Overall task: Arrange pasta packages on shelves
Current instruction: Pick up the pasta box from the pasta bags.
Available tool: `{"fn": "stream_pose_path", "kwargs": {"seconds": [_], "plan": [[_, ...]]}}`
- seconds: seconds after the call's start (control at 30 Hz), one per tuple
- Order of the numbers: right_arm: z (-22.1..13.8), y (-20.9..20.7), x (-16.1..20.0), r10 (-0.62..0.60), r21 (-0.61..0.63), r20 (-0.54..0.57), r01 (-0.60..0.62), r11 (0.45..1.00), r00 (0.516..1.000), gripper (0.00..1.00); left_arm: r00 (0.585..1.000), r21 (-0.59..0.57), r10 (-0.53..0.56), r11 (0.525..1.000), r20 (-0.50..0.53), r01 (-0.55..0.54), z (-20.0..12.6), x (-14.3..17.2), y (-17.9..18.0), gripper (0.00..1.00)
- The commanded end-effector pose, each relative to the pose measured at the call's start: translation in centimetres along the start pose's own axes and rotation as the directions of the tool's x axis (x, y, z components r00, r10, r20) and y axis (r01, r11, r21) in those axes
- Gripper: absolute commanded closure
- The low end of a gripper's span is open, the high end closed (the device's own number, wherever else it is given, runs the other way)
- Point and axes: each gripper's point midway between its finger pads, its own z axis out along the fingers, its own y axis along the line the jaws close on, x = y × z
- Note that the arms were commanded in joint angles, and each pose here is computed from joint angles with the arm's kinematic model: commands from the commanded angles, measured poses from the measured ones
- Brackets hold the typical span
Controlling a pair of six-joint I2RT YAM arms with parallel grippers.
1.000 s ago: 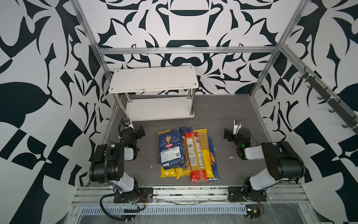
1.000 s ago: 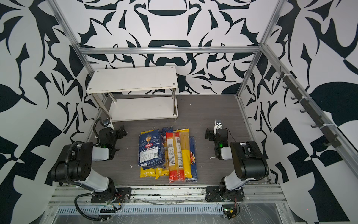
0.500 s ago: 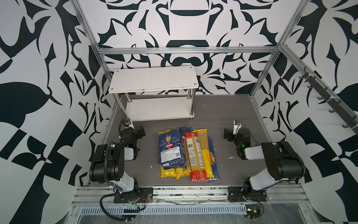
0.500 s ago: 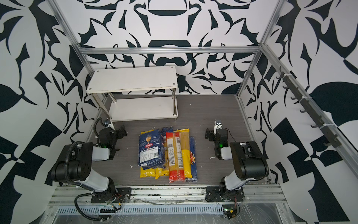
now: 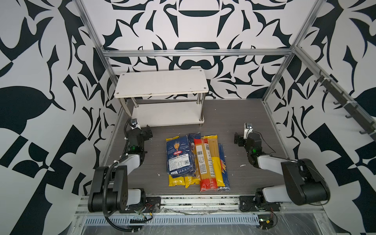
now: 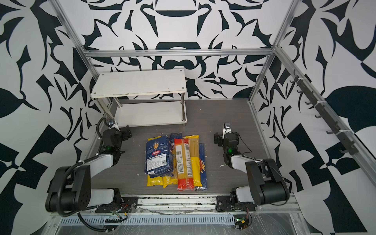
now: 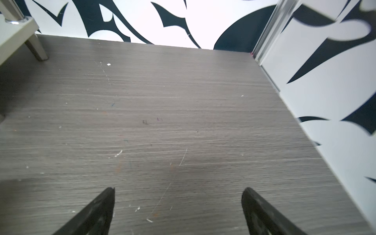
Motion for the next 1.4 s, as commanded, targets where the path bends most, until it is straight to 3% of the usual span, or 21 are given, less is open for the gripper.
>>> {"fn": "stream_pose_path", "kwargs": {"seconds": [0.0, 0.13, 0.23, 0.43, 0.5, 0.63, 0.83, 1.07, 1.37], "plan": [[-1.7, -2.4, -1.5, 0.027, 0.177, -0.095, -0.01, 0.984, 0.995, 0.01, 0.99, -0.118, 0.047, 0.991, -0.131, -0.063, -2.1, 0.2, 0.8, 0.0], [-4.1, -3.2, -1.8, 0.155, 0.242, -0.241, -0.095, 0.966, 0.958, 0.12, 0.982, -0.113, 0.031, 0.992, -0.187, -0.053, -5.6, -0.5, -0.8, 0.0], [-5.4, -2.4, -1.3, 0.191, 0.233, -0.327, -0.117, 0.965, 0.926, 0.15, 0.974, -0.105, -0.076, 0.993, -0.212, 0.054, -8.2, -0.3, -1.1, 0.0], [-8.2, 0.3, -1.6, 0.253, 0.185, -0.411, -0.192, 0.964, 0.876, 0.07, 0.935, -0.081, -0.261, 0.965, -0.241, 0.248, -12.2, 0.3, -0.9, 0.01], [-9.2, 1.7, -2.2, 0.222, 0.156, -0.421, -0.171, 0.973, 0.879, 0.0, 0.916, -0.073, -0.303, 0.953, -0.262, 0.294, -13.1, 0.6, -0.9, 0.0], [-11.3, 5.1, -3.9, 0.132, 0.072, -0.439, -0.112, 0.991, 0.889, 0.0, 0.867, -0.093, -0.381, 0.924, -0.321, 0.371, -14.2, 2.0, -1.2, 0.01], [-13.7, 12.1, -5.0, 0.016, -0.15, -0.468, -0.098, 0.984, 0.884, 0.0, 0.789, -0.111, -0.445, 0.89, -0.424, 0.442, -15.2, 5.3, -3.0, 0.0], [-15.8, 20.0, -2.8, -0.046, -0.391, -0.603, -0.245, 0.887, 0.796, 0.03, 0.756, -0.109, -0.463, 0.876, -0.463, 0.47, -15.9, 7.8, -4.7, 0.01], [-18.4, 24.6, -0.6, -0.164, -0.479, -0.689, -0.274, 0.834, 0.706, 0.06, 0.703, -0.074, -0.46, 0.86, -0.542, 0.505, -15.8, 9.7, -7.0, 0.0]]}}
